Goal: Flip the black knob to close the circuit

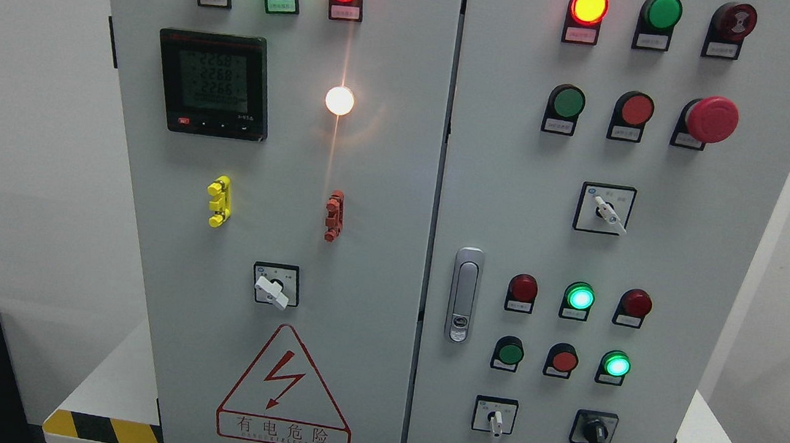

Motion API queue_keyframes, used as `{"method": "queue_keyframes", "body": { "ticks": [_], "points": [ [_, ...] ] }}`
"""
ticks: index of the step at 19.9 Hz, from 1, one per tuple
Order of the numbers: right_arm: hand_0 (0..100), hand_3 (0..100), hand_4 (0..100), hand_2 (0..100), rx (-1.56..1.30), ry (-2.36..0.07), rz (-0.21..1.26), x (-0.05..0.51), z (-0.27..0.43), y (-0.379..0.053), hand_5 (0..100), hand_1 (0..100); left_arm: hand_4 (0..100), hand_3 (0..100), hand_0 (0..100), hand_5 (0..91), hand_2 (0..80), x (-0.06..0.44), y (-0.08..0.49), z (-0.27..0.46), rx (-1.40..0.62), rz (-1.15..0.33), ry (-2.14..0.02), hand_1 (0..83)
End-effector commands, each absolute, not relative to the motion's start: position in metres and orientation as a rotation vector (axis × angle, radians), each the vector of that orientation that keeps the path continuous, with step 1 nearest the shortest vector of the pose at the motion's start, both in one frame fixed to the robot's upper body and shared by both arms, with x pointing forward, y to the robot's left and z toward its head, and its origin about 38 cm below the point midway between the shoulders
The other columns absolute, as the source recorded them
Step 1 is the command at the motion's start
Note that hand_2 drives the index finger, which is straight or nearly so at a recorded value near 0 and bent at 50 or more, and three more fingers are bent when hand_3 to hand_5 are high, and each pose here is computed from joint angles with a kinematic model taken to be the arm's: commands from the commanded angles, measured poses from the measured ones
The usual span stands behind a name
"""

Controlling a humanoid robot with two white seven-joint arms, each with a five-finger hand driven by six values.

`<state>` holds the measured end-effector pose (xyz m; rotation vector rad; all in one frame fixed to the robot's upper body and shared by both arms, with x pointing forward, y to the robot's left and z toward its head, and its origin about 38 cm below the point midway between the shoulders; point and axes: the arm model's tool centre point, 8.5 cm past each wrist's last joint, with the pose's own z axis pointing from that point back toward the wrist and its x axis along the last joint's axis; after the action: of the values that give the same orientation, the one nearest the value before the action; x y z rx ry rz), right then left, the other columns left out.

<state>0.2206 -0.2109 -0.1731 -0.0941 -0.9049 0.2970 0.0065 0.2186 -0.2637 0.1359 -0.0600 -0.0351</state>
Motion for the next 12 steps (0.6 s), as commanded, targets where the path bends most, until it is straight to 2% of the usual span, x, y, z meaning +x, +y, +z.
{"method": "queue_keyframes", "body": {
  "ticks": [1, 5, 12],
  "points": [
    [0, 76, 66, 56, -0.272, -1.199, 0.407, 0.289, -0.087, -0.228, 57, 6, 0, 0, 12, 0.0, 0.0, 0.002, 0.217, -0.264, 0.131, -0.032, -0.066, 55.6],
    [0, 80, 69, 59, -0.417, -1.29, 0.479, 0.305, -0.053, -0.232, 63, 7, 0, 0, 12, 0.0, 0.0, 0.002, 0.217, -0.264, 0.131, -0.032, -0.066, 55.6],
    [0, 93, 80, 73, -0.693, -1.362, 0.58, 0.318, -0.009, -0.244, 81, 3, 0, 0, 12, 0.0, 0.0, 0.002, 0.217, -0.264, 0.131, -0.032, -0.066, 55.6]
  ]
}}
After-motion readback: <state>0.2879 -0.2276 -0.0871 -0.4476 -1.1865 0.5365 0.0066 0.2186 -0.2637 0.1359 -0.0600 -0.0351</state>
